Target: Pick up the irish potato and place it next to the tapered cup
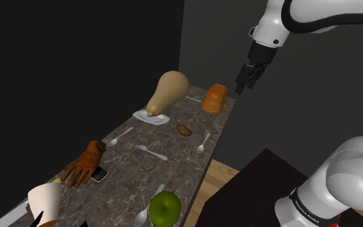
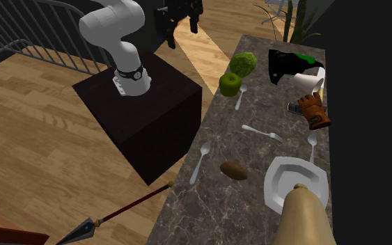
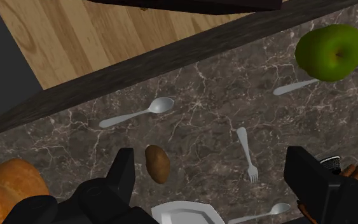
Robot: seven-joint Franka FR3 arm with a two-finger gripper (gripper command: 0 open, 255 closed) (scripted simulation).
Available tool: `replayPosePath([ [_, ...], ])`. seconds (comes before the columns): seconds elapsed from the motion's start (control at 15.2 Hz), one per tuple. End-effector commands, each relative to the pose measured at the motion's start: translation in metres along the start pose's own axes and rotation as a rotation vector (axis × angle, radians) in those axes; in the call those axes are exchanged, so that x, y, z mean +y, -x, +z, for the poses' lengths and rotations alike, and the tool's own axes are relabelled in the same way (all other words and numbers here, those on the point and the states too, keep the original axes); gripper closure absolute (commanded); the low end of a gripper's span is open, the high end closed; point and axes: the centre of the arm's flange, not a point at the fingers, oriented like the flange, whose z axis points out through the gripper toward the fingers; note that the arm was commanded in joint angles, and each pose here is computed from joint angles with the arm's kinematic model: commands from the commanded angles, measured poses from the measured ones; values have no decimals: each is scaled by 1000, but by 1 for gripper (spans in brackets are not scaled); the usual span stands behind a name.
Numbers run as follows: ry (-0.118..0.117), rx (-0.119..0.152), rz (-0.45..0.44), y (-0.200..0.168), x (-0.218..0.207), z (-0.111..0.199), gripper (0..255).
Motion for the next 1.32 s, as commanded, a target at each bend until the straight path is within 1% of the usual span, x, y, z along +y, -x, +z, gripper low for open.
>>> replayPosePath([
  [0.0, 9, 5, -3, -15, 2, 25, 0],
  [1.25, 96, 28, -27, -143, 11, 237, 0],
])
